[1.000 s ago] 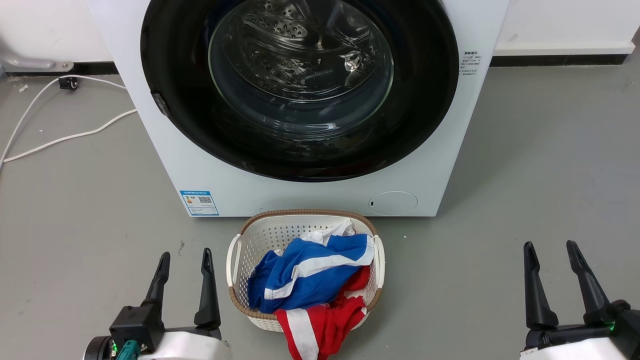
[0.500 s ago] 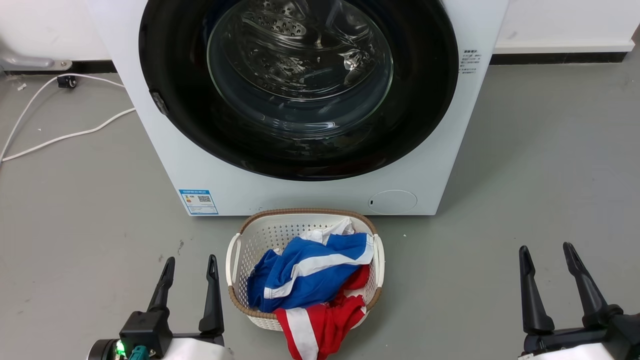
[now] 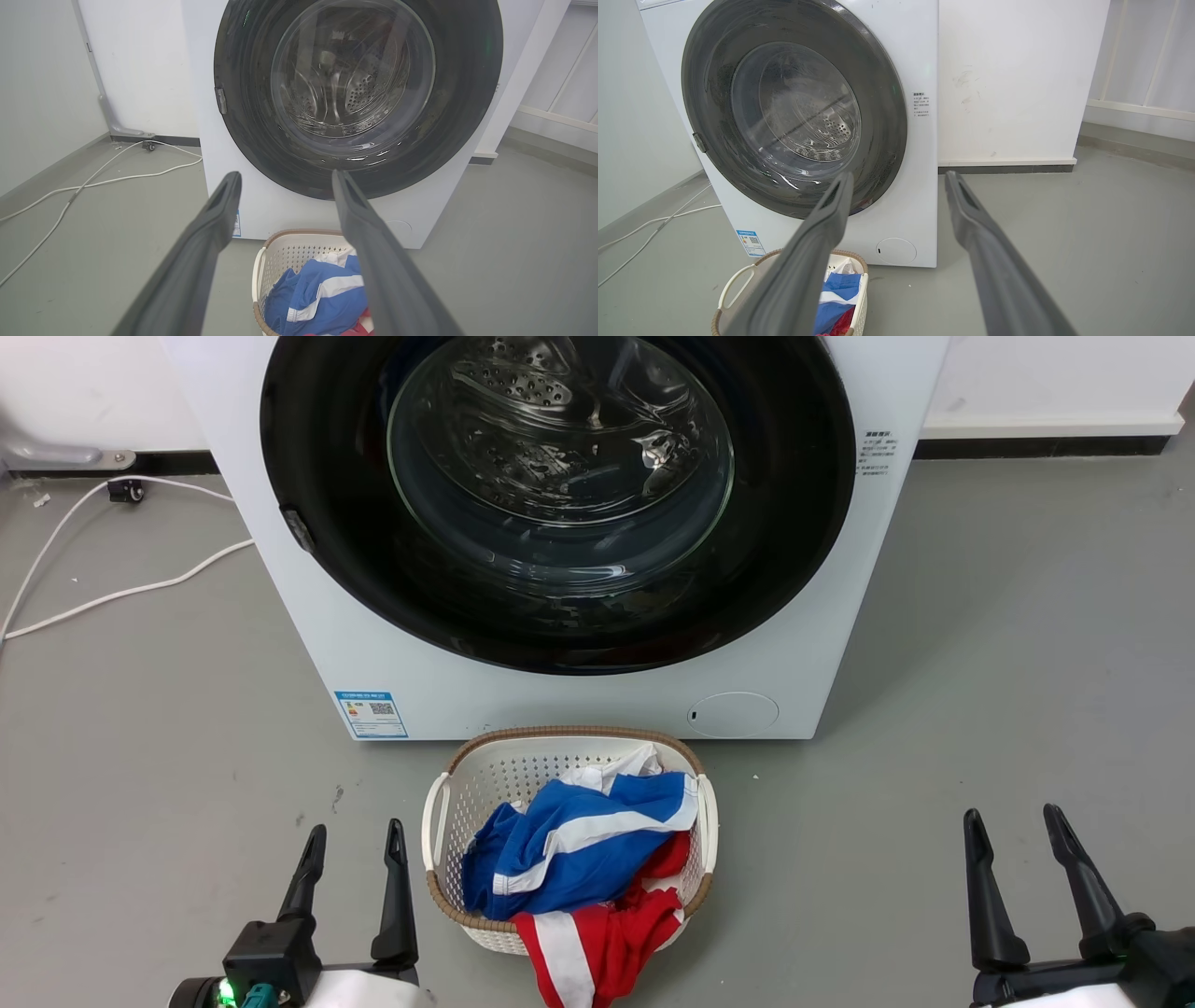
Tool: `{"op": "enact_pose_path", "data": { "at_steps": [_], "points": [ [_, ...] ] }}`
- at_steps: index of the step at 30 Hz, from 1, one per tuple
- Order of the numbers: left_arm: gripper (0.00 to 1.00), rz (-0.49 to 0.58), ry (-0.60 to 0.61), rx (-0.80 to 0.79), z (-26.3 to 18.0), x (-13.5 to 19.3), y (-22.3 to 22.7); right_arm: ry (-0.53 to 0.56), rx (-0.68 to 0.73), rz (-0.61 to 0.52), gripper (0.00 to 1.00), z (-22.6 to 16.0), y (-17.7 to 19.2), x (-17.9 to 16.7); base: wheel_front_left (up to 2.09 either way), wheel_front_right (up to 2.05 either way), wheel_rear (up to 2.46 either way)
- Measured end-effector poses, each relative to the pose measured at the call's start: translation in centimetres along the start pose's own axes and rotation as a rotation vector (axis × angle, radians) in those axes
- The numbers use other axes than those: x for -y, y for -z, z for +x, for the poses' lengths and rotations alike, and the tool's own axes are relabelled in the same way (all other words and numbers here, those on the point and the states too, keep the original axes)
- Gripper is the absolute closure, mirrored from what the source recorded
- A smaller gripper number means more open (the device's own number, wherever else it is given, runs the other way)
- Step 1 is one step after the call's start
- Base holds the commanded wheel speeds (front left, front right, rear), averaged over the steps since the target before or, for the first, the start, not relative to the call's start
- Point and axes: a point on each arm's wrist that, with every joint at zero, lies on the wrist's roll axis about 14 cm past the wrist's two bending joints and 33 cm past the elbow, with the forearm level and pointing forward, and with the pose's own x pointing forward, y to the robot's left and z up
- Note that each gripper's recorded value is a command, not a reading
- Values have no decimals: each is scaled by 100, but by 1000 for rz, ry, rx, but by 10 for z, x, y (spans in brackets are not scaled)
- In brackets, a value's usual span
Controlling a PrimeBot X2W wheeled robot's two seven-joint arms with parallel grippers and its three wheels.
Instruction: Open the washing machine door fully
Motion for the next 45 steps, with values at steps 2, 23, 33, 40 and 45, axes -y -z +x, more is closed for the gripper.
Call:
{"op": "enact_pose_path", "data": {
  "at_steps": [2, 23, 33, 40, 45],
  "points": [
    [0, 0, -1, -1, 0, 0, 0, 1, -4, 3, 0, 0, 1, 0, 0, 0, 0],
    [0, 1, -9, 4, -1, -1, -1, 187, 131, 739, 100, 2, -12, 30, 0, 0, 0],
    [0, 1, -17, -1, -1, -3, 0, 173, 114, 1140, 100, 5, -5, 3, 0, 0, 0],
    [0, 0, -16, -4, 0, -2, 1, 114, 67, 1347, 100, 6, -12, -5, 0, 0, 0],
    [0, 1, -17, -8, 0, -3, 3, 138, 79, 1471, 100, 4, -13, 8, 0, 0, 0]
  ]
}}
